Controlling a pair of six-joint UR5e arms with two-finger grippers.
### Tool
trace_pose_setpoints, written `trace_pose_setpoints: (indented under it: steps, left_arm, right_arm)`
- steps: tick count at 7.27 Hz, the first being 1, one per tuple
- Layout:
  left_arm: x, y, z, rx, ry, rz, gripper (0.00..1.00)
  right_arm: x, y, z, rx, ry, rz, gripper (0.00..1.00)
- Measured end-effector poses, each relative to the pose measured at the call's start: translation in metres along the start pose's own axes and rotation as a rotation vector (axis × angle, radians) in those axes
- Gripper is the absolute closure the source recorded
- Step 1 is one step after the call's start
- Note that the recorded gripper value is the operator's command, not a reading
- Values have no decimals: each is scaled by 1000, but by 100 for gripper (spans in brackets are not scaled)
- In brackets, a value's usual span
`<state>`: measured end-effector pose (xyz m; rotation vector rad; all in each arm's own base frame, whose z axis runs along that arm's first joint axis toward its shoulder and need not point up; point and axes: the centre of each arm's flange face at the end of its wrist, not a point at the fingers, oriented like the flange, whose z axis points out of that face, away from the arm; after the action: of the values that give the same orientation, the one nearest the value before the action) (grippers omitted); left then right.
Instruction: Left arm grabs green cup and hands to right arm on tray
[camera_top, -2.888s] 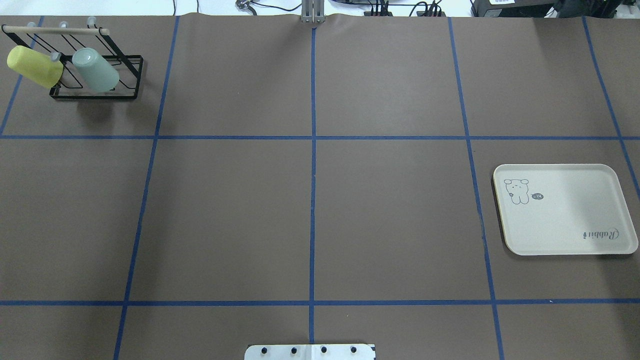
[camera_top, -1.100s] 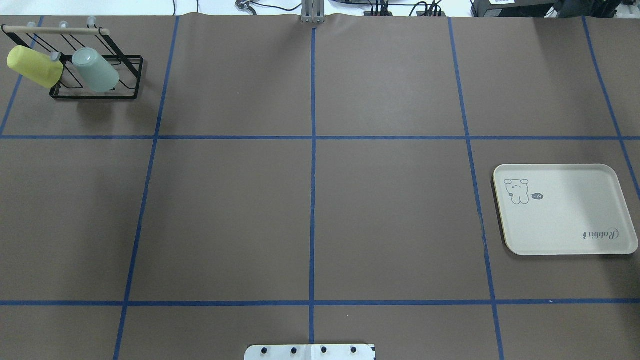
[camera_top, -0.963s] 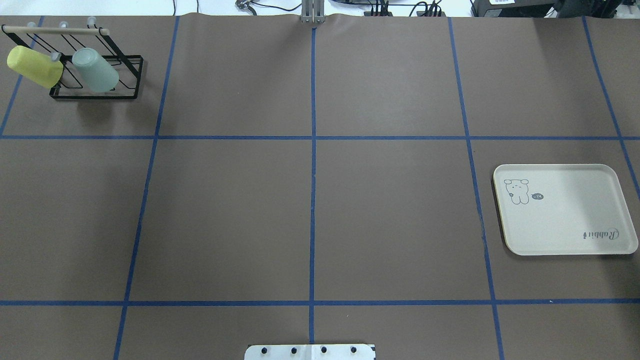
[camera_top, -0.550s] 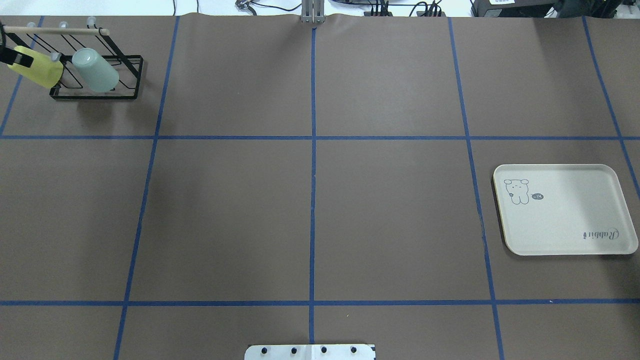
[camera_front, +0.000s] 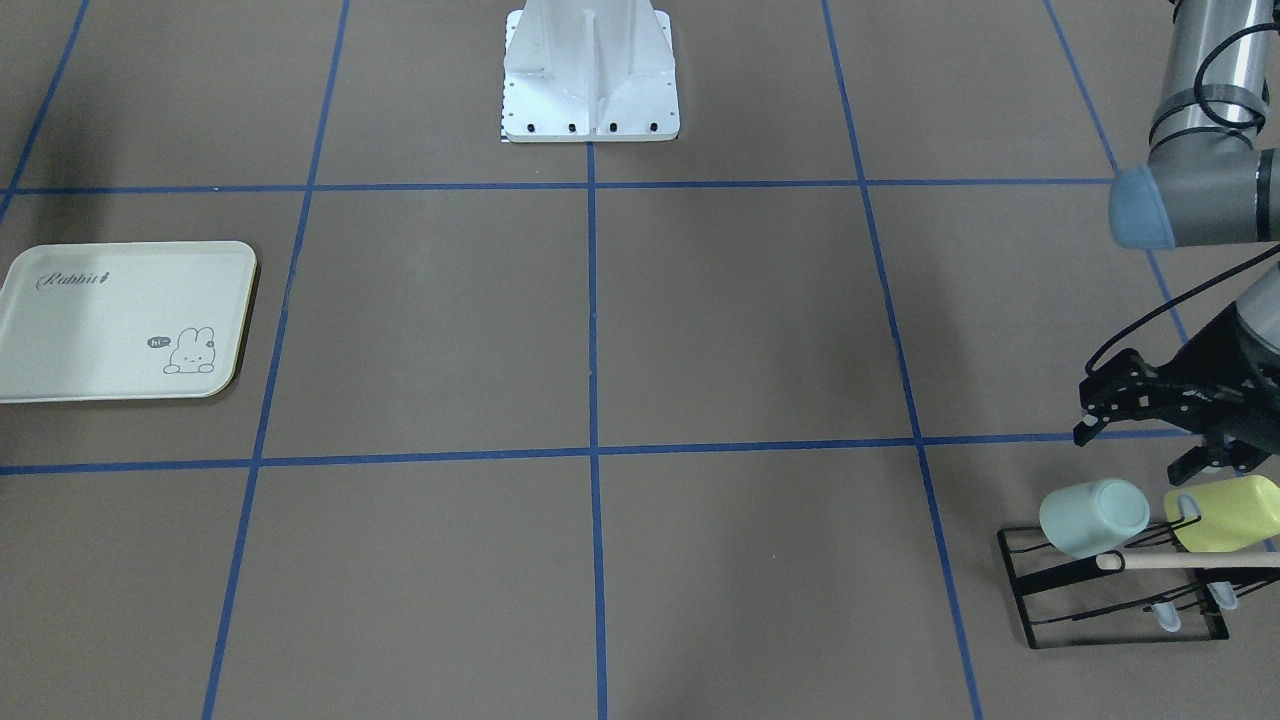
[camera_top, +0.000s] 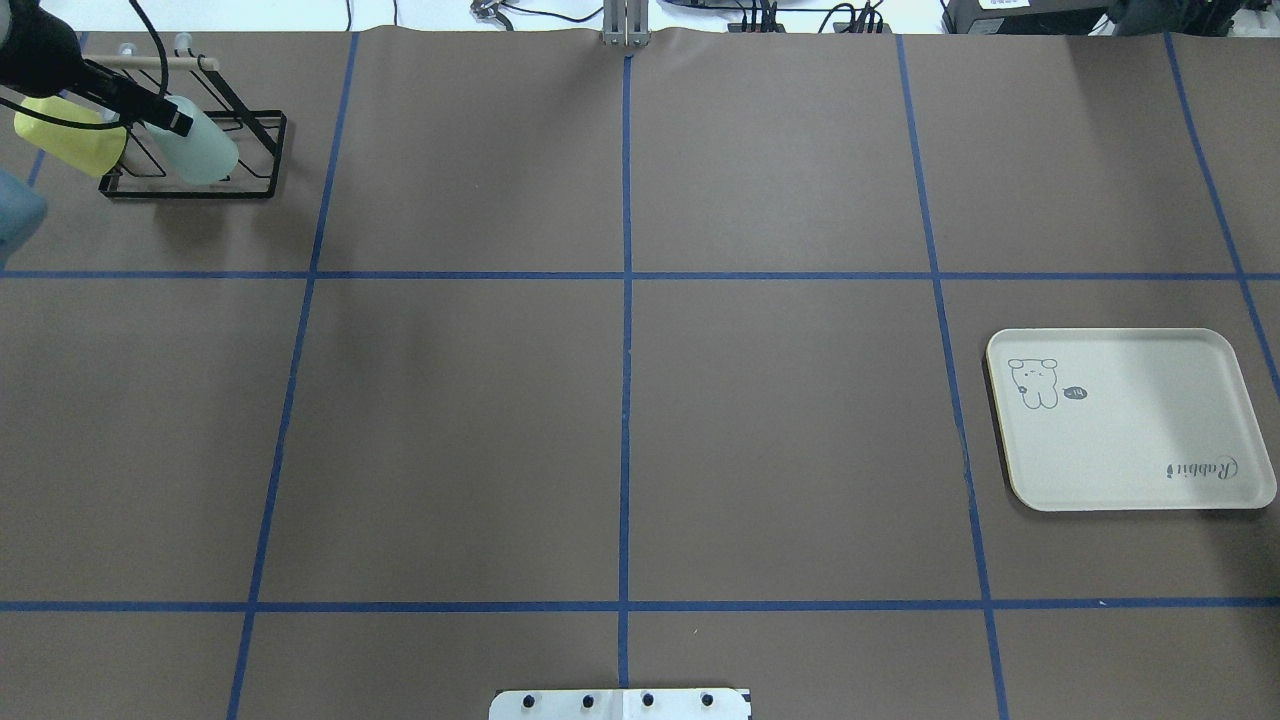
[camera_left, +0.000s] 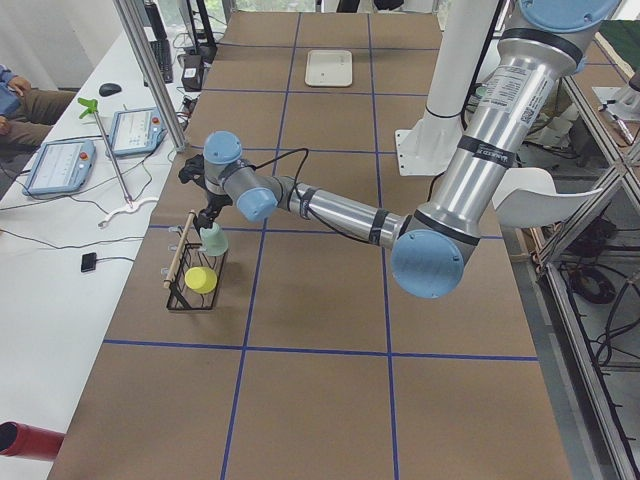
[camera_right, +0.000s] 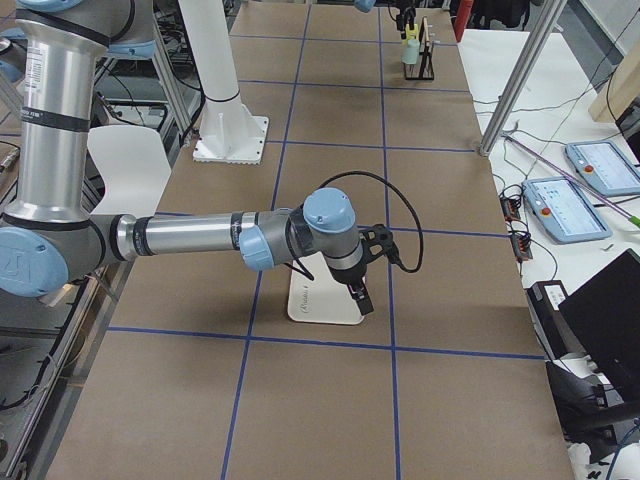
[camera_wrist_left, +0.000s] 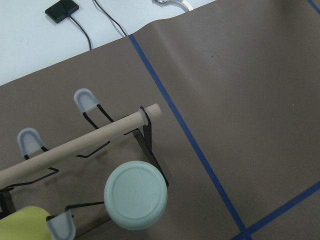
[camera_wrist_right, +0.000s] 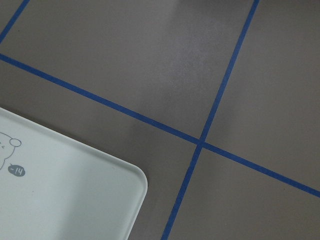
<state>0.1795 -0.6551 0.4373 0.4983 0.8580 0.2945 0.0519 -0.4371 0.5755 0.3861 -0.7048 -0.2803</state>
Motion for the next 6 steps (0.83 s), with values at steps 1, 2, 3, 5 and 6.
trace_pose_setpoints:
  steps: [1, 2, 3, 5, 6]
  left_arm:
    - [-2, -1, 10, -11, -11, -5, 0]
    - [-6, -1, 16, -16, -28, -9, 0]
    - [-8, -1, 21, -13, -59, -8, 0]
    - [-7, -2, 35, -16, -101, -1, 0]
    - [-5, -4, 43, -23, -108, 1, 0]
  right_arm:
    - [-1, 0, 0, 0, -5, 0, 0]
    - [-1, 0, 0, 1, -7, 0, 0]
    - [-1, 0, 0, 1, -9, 0, 0]
    - [-1, 1, 0, 0, -9, 1, 0]
    - [-1, 1, 0, 0, -10, 1, 0]
